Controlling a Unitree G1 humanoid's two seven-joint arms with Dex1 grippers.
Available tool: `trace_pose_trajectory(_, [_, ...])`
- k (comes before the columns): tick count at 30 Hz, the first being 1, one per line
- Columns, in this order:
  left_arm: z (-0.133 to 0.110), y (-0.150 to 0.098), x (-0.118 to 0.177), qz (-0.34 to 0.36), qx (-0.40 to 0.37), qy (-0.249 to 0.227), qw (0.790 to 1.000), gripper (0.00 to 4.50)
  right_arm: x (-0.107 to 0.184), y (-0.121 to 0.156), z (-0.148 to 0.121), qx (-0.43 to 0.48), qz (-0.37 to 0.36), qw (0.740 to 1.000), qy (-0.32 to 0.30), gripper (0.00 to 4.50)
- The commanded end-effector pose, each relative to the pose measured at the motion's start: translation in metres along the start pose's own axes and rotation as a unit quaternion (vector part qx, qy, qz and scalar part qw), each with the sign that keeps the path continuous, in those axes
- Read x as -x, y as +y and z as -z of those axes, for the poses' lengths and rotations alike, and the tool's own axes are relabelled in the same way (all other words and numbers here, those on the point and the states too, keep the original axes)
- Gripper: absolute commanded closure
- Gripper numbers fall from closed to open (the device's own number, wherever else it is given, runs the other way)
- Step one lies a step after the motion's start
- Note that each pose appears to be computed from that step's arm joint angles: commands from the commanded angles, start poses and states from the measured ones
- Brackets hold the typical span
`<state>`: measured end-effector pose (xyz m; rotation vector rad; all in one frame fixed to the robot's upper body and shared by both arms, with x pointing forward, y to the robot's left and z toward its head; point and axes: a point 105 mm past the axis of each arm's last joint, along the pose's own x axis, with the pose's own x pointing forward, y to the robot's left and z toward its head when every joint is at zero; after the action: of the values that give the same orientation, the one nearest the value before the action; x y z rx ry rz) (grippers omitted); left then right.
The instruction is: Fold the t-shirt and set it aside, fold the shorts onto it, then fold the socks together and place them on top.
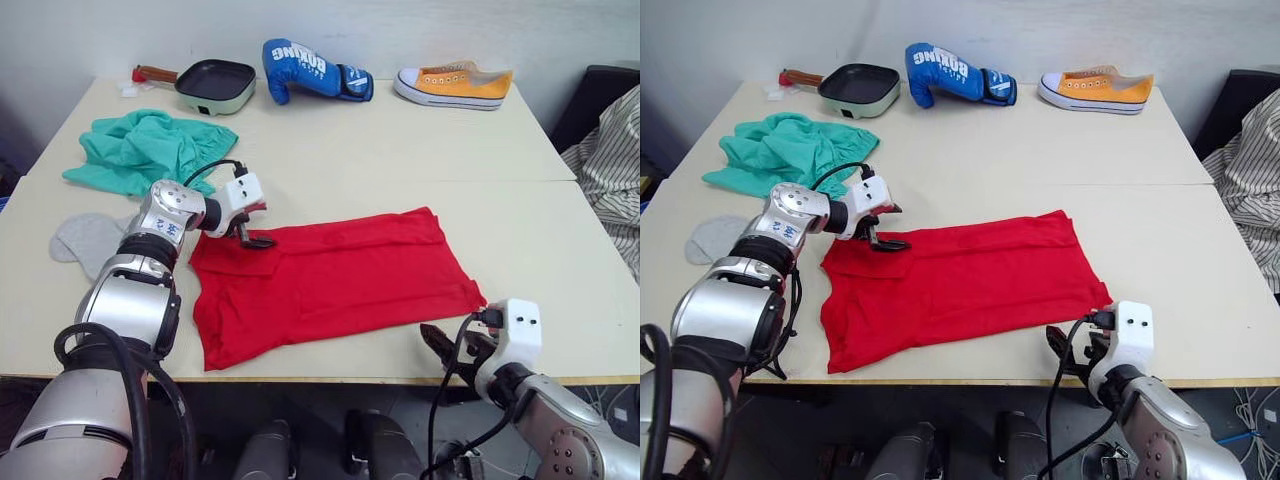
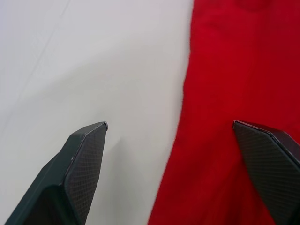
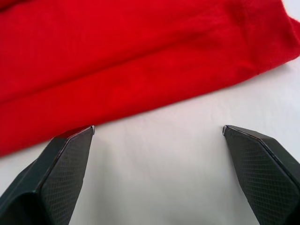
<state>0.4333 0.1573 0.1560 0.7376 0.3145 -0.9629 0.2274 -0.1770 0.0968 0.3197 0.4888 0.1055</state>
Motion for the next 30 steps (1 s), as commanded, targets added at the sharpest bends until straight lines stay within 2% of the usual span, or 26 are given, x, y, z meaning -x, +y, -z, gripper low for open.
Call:
trace_pose_trajectory(1, [-0.007,0.006,0.001,-0.015,-0.005,-0.003,1.0,0.6,-0.015,-0.01,-0.001,-0.029,0.021,0.999,-0.001,0.0])
trace_pose_trajectory(7, [0.0,0.003,-0.001,-0.012,0.007,0.003,1.0,2.64,-0.038,-0.009,0.001,-0.02,0.015,1.0,0.006,0.0])
trace_pose_trajectory(10, [0.003,0.002,0.001,-0.008,0.009,0.003,1.0,3.6,-0.045,-0.008,0.001,-0.016,0.014,1.0,0.003,0.62])
trace_pose_trajectory(13, [0.007,0.002,0.004,-0.007,0.014,0.005,1.0,4.5,-0.047,-0.009,-0.001,-0.012,0.01,1.0,0.0,1.59])
trace_pose_trajectory(21, [0.016,0.0,0.008,-0.004,0.023,0.012,1.0,4.5,-0.047,-0.015,-0.005,0.003,0.007,1.0,-0.004,4.45])
trace_pose_trajectory(30, [0.036,-0.003,0.018,-0.001,0.078,0.021,0.997,4.5,-0.059,-0.021,-0.031,0.059,-0.011,0.998,-0.011,4.45])
